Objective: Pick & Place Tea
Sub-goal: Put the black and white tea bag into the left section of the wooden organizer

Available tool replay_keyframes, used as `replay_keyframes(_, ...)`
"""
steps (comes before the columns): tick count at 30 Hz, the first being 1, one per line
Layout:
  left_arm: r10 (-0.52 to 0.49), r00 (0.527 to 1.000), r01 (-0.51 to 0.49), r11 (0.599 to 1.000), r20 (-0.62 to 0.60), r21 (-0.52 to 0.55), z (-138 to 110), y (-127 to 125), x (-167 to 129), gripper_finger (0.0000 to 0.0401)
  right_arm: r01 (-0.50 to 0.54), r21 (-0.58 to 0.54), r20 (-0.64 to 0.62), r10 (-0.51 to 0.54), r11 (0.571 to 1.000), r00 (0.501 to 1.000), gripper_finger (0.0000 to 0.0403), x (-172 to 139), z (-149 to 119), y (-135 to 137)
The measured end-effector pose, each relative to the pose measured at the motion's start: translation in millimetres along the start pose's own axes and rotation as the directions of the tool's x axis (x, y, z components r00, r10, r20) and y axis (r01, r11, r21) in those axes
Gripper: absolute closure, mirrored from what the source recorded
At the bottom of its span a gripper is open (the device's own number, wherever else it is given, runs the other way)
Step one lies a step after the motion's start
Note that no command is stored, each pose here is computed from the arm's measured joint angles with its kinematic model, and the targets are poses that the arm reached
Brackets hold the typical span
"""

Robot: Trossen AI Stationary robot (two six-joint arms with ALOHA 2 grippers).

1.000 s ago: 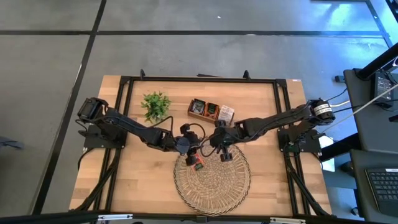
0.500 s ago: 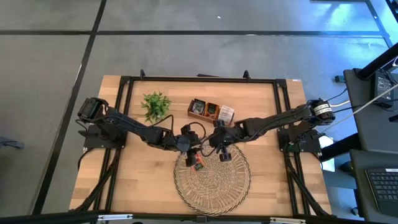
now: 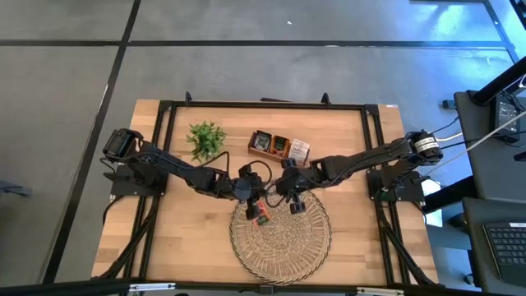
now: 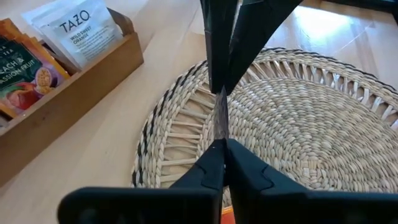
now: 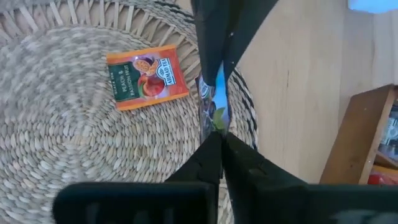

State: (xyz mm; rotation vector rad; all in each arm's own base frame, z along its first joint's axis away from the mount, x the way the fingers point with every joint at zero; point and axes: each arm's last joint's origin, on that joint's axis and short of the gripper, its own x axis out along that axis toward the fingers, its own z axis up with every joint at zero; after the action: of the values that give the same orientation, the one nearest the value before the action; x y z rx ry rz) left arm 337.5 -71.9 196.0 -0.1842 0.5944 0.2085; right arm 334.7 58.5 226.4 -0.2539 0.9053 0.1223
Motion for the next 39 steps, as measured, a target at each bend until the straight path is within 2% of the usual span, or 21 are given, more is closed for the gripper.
replay_keyframes(2, 0.010, 1.000, -0.010, 1.000, 0.000, 0.004, -0.2, 0.4, 0.0, 0.0396, 0.018, 0.071, 0.003, -0.018, 0.997, 1.000, 0.0373, 0.3, 0.2, -2.9)
replay_keyframes(4, 0.017, 1.000, -0.017, 1.000, 0.001, 0.021, -0.3, 0.6, 0.0, 0.0396, 0.030, 0.092, -0.002, -0.030, 0.995, 1.000, 0.0363, 0.4, -0.4, -4.9)
replay_keyframes(9, 0.000, 1.000, 0.001, 0.997, -0.006, 0.076, -0.3, 0.7, 0.3, 0.0397, 0.030, 0.068, -0.007, -0.030, 0.997, 1.000, 0.0335, -4.6, -0.9, -5.0)
replay_keyframes(14, -0.021, 1.000, 0.022, 0.998, -0.017, 0.056, -0.6, 3.6, 1.6, 0.0397, 0.028, 0.045, -0.042, -0.026, 0.999, 0.999, 0.0325, -16.6, -4.9, -6.3)
replay_keyframes(19, -0.055, 0.998, 0.054, 0.998, 0.026, 0.021, -1.7, 2.5, 2.3, 0.0398, 0.026, 0.051, -0.012, -0.026, 0.998, 1.000, 0.0327, -19.8, -2.3, -6.4)
replay_keyframes(22, -0.065, 0.997, 0.064, 0.998, 0.033, 0.019, -2.4, 2.5, 2.6, 0.0398, -0.016, 0.058, -0.007, 0.016, 0.998, 1.000, 0.0320, -16.4, -2.0, -5.7)
replay_keyframes(26, -0.081, 0.996, 0.080, 0.997, 0.039, 0.016, -1.2, 2.3, 2.7, 0.0398, -0.078, 0.087, 0.000, 0.078, 0.993, 0.997, 0.0282, -16.0, -2.3, -7.0)
replay_keyframes(32, -0.058, 0.998, 0.057, 0.997, 0.027, 0.047, -0.7, 7.2, 3.3, 0.0398, -0.036, 0.096, -0.008, 0.037, 0.995, 0.999, 0.0207, -27.6, -4.1, -11.2)
replay_keyframes(35, -0.051, 0.998, 0.050, 0.998, 0.048, 0.024, 0.2, 15.1, 0.4, 0.0398, -0.035, 0.091, 0.038, 0.032, 0.995, 0.999, 0.0186, -47.4, -6.1, -12.1)
replay_keyframes(37, -0.043, 0.998, 0.043, 0.999, 0.049, 0.004, -5.0, 21.5, -4.5, 0.0398, -0.032, 0.097, 0.067, 0.026, 0.995, 0.997, 0.0178, -55.5, -15.9, -11.8)
replay_keyframes(39, -0.051, 0.993, 0.053, 0.998, 0.106, -0.022, -9.1, 26.9, -11.5, 0.0398, -0.026, 0.092, 0.140, 0.013, 0.995, 0.990, 0.0174, -60.4, -27.0, -10.8)
